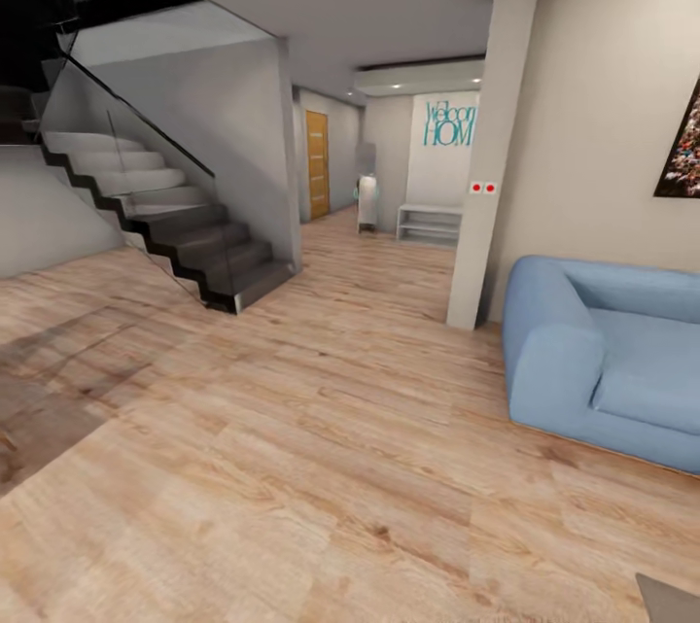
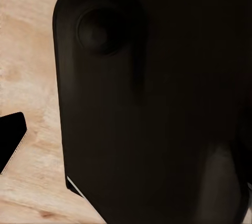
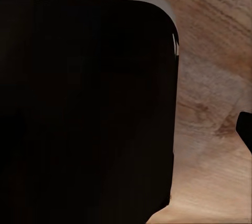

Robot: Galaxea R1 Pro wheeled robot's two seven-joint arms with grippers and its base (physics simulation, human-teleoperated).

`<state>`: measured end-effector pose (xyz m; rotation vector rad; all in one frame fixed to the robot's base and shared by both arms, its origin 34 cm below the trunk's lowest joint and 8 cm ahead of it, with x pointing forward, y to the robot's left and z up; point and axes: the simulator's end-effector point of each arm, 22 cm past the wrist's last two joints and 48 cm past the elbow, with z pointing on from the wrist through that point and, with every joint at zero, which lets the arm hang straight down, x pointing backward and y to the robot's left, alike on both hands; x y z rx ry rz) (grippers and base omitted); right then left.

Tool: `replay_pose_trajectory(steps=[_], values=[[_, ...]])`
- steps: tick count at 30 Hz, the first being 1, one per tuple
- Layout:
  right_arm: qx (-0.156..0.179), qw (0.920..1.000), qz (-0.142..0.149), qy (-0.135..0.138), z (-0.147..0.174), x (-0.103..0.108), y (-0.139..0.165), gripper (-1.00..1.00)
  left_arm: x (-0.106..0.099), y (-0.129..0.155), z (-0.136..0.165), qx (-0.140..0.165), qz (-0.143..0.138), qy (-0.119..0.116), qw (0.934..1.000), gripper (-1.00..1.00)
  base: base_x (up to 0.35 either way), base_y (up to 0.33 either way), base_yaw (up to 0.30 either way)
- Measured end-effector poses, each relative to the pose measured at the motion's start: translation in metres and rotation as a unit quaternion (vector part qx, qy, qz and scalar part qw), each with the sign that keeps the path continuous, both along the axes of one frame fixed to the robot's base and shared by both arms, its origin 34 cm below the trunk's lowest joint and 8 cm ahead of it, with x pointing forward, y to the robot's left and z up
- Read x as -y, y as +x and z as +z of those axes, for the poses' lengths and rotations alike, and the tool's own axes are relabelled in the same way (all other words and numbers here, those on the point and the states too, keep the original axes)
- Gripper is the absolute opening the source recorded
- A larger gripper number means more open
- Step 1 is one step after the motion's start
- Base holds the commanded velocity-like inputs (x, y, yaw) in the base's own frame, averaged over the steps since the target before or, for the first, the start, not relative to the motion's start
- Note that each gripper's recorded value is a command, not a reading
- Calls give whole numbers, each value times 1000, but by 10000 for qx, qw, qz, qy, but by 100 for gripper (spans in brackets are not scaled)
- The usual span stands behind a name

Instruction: Turn on the radio receiver that's on the table in the living room.

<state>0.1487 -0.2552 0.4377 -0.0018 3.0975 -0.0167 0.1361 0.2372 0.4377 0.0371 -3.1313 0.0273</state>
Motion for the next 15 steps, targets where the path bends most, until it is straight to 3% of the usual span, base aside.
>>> replay_pose_trajectory(steps=[15], values=[[-1,10000,10,-2,0,0,0,100,-1,0,0,0,1,5,10000,100,0,0,-286]])
